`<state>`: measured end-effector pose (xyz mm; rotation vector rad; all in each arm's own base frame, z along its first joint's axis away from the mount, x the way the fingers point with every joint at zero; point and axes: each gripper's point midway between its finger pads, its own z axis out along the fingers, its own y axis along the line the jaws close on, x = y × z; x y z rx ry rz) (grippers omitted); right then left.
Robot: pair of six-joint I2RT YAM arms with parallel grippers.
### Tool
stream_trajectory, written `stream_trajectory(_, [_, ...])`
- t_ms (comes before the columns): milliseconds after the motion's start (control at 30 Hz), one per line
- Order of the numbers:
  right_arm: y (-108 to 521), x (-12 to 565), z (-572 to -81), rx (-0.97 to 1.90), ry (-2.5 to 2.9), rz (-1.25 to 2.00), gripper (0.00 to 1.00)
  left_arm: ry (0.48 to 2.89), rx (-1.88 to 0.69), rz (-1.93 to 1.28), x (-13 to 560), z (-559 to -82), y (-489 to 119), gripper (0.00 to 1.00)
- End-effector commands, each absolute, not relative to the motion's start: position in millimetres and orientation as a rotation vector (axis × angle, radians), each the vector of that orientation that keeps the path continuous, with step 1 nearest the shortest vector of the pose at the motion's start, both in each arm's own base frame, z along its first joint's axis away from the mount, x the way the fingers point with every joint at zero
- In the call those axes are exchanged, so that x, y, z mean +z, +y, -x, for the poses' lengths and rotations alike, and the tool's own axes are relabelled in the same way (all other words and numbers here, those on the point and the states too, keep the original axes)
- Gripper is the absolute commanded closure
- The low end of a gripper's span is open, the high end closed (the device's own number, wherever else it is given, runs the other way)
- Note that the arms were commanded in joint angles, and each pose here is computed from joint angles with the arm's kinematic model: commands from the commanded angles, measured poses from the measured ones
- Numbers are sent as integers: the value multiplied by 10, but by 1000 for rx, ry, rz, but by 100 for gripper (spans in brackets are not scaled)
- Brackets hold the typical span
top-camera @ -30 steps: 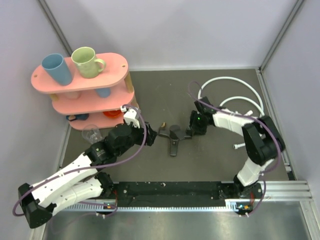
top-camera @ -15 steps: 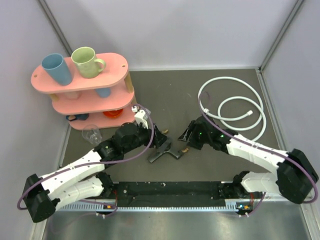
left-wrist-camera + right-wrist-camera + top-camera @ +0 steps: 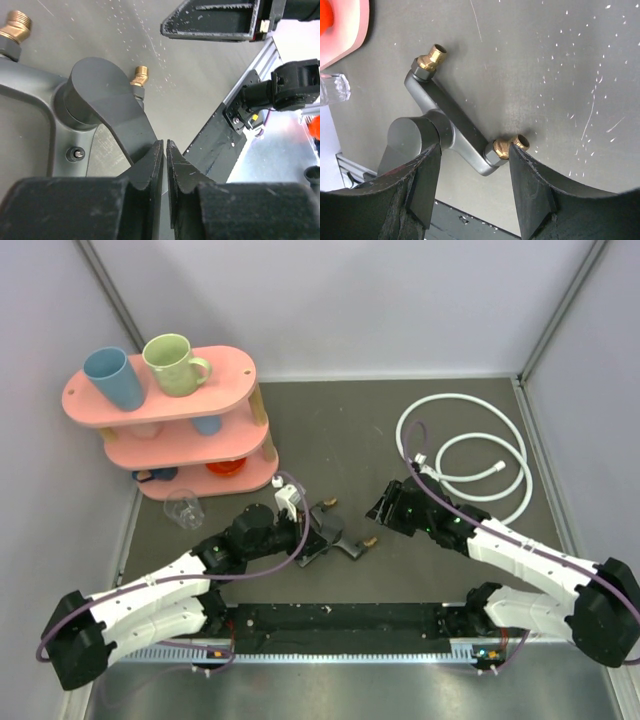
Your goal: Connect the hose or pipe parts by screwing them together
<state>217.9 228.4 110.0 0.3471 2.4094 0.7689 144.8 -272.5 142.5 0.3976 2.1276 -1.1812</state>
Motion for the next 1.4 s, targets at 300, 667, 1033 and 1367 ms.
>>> stream_trajectory(300, [2451, 1384, -2325, 812, 2288, -11, 42, 2333, -844, -321, 720, -1542, -2336, 94])
stream_trajectory(667, [2789, 1138, -2079, 984, 2262, 505, 38, 2147, -768, -237, 1571, -1878, -2289, 52])
stream_trajectory(1033, [2996, 1165, -1809, 1114, 2080, 943, 25, 2156, -847, -195, 1741, -1770, -2290, 44])
stream_trajectory(1367, [3265, 1121, -2140, 1025, 2040, 903, 25, 2205, -815, -164, 1535, -1734, -2201, 48])
